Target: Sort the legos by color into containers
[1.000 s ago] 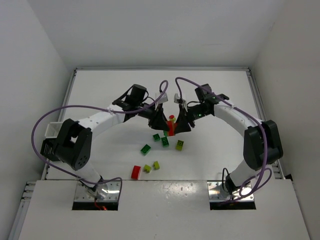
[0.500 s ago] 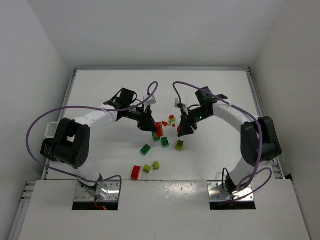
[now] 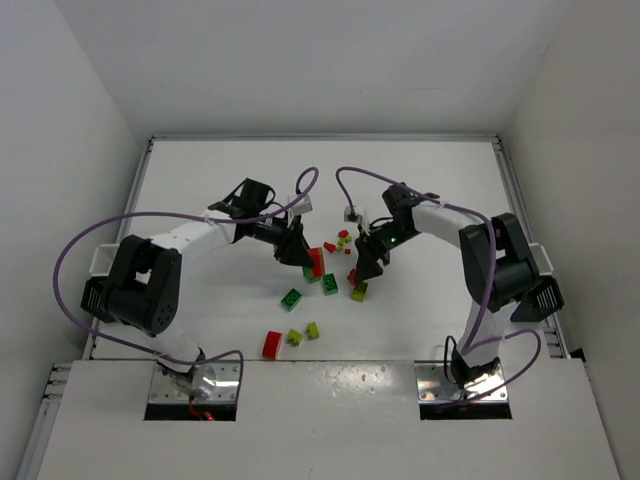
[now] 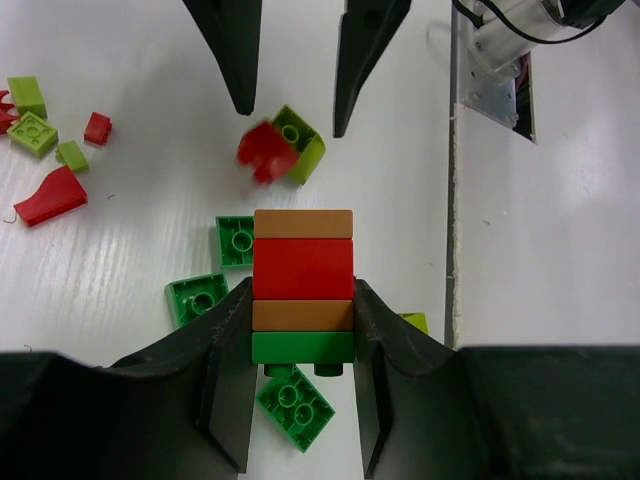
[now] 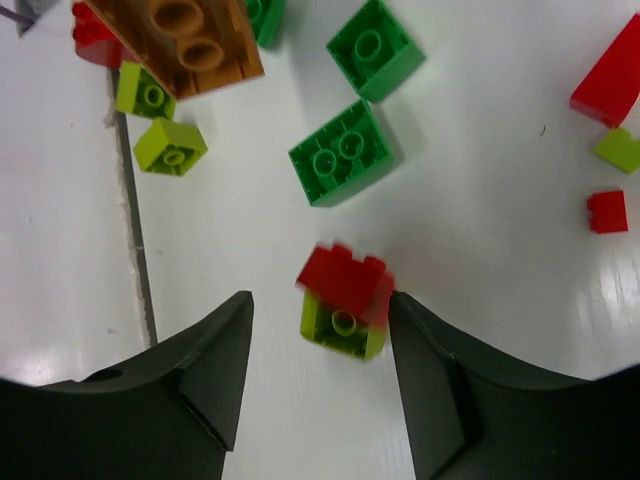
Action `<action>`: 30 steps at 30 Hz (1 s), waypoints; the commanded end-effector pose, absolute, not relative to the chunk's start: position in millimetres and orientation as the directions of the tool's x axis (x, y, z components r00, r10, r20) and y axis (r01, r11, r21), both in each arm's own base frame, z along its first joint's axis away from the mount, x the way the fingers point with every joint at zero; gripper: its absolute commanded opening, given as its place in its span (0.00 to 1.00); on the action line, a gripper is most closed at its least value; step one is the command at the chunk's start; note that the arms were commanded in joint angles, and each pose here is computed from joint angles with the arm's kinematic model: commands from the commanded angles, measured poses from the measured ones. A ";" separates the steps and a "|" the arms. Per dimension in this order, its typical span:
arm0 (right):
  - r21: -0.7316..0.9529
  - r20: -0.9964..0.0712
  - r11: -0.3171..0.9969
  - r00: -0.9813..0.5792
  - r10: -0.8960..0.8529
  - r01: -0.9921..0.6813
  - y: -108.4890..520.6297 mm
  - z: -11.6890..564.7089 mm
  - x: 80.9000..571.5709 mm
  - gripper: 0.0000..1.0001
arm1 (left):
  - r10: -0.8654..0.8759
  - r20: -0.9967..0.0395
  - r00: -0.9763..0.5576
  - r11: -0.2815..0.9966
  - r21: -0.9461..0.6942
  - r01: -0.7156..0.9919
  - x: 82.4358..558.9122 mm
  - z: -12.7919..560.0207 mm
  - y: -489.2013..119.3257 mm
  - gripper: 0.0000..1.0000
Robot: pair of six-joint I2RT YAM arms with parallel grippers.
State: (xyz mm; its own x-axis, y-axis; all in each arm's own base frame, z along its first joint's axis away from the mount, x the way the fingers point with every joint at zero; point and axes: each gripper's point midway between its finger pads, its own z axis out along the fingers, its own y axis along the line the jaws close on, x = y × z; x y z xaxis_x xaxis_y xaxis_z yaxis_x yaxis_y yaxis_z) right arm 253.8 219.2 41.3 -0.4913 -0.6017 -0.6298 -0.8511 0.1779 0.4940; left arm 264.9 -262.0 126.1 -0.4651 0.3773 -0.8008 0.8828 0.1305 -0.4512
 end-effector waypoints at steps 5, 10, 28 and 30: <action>0.510 -0.765 0.046 -0.477 -0.432 -0.859 271.8 117.7 264.3 0.68 | 0.369 -0.805 -0.465 0.041 -0.486 0.873 257.2 122.5 -273.3 0.00; 0.540 -0.771 0.041 -0.514 -0.375 -0.841 293.0 129.5 263.8 0.68 | 0.347 -0.811 -0.471 0.009 -0.500 0.866 255.6 131.9 -276.8 0.00; 0.561 -0.757 -0.001 -0.513 -0.406 -0.828 307.3 125.2 245.0 0.24 | 0.341 -0.820 -0.459 -0.037 -0.500 0.865 244.4 139.8 -281.5 0.00; 0.545 -0.767 -0.002 -0.497 -0.405 -0.839 302.5 126.1 246.6 0.15 | 0.336 -0.820 -0.463 -0.029 -0.500 0.866 246.9 139.8 -279.2 0.00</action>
State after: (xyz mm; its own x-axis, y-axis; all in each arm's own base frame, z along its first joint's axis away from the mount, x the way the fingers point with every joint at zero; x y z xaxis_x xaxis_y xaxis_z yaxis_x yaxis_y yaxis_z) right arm 253.9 305.1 113.8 -0.5427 -0.4113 -0.7323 -0.8165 0.0540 0.5748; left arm 243.4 -275.8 121.0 -0.5255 0.3714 -0.7654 0.8295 0.0237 -0.5580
